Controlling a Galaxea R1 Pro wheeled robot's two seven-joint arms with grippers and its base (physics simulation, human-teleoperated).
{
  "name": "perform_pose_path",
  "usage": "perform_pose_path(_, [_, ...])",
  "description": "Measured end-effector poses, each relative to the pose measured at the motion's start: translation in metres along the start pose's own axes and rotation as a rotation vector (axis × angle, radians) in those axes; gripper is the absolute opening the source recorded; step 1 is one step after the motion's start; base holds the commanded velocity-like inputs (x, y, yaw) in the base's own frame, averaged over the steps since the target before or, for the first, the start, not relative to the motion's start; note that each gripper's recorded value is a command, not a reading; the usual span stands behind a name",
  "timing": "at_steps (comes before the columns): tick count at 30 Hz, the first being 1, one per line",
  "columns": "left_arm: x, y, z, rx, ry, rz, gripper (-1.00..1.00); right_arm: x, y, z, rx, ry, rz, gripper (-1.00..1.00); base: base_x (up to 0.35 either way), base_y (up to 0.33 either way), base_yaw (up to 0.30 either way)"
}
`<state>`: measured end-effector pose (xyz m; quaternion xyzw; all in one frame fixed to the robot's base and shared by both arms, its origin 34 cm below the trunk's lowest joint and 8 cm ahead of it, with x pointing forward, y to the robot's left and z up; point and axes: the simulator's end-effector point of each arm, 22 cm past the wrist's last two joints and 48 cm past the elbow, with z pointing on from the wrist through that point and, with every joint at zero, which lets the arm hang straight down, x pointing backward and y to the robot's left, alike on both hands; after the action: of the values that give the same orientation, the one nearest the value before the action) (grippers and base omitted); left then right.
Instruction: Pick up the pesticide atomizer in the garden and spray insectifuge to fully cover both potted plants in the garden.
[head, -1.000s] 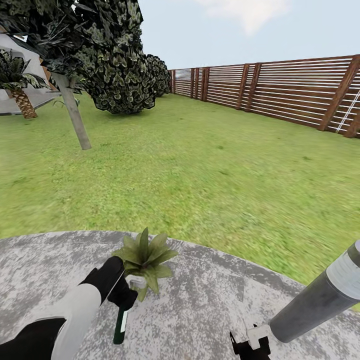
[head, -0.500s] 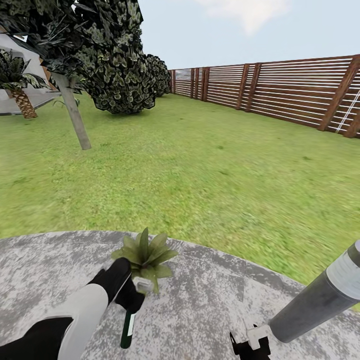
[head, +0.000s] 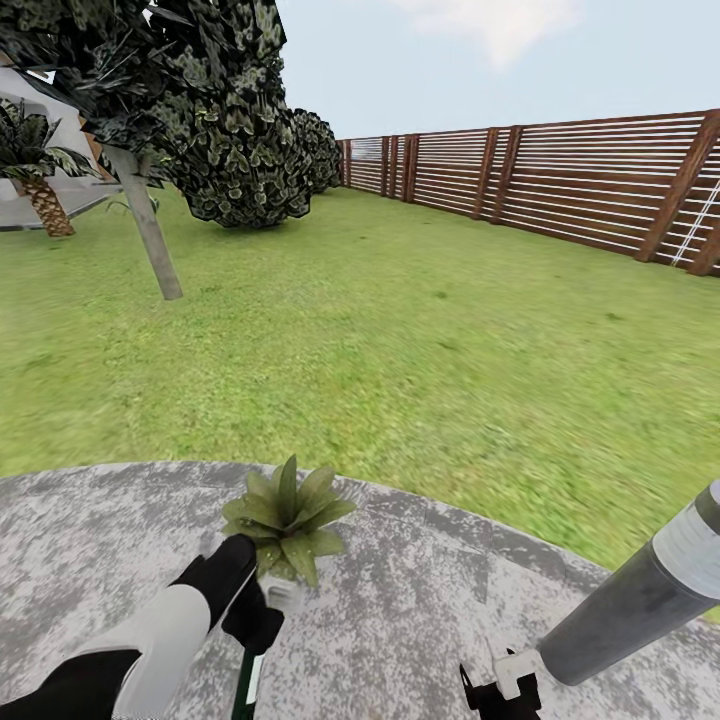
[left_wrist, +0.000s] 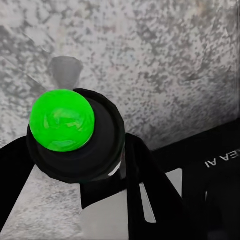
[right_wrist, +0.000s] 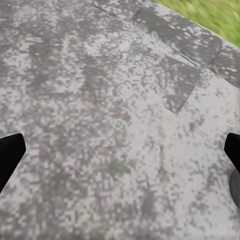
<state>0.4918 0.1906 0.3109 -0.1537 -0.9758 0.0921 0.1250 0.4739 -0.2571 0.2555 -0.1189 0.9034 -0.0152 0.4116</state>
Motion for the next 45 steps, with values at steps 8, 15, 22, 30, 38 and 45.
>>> perform_pose_path(8, [-0.045,0.009,-0.042,-0.022,-0.083,0.001,-1.00,0.000,0.001,0.000,-0.001,0.000,0.000,1.00,0.000,0.000,0.000])
perform_pose_path(15, [-0.065,0.014,-0.064,-0.038,-0.121,0.006,-1.00,0.000,0.001,0.000,-0.002,0.000,0.001,1.00,0.000,0.000,0.000])
perform_pose_path(22, [-0.065,0.019,-0.066,-0.051,-0.120,0.008,-1.00,0.000,0.001,0.000,-0.002,0.001,0.001,1.00,0.000,0.000,0.000])
perform_pose_path(30, [-0.073,0.067,-0.097,-0.101,-0.156,-0.045,-1.00,0.000,0.001,0.000,-0.001,0.001,0.001,1.00,0.000,0.000,0.000])
perform_pose_path(38, [-0.105,0.064,-0.137,-0.110,-0.218,-0.035,-1.00,0.000,0.001,0.000,-0.002,0.001,0.000,1.00,0.000,0.000,0.000])
perform_pose_path(45, [-0.101,0.068,-0.135,-0.116,-0.210,-0.037,-1.00,0.000,0.001,0.000,-0.002,0.001,0.000,1.00,0.100,0.065,0.000])
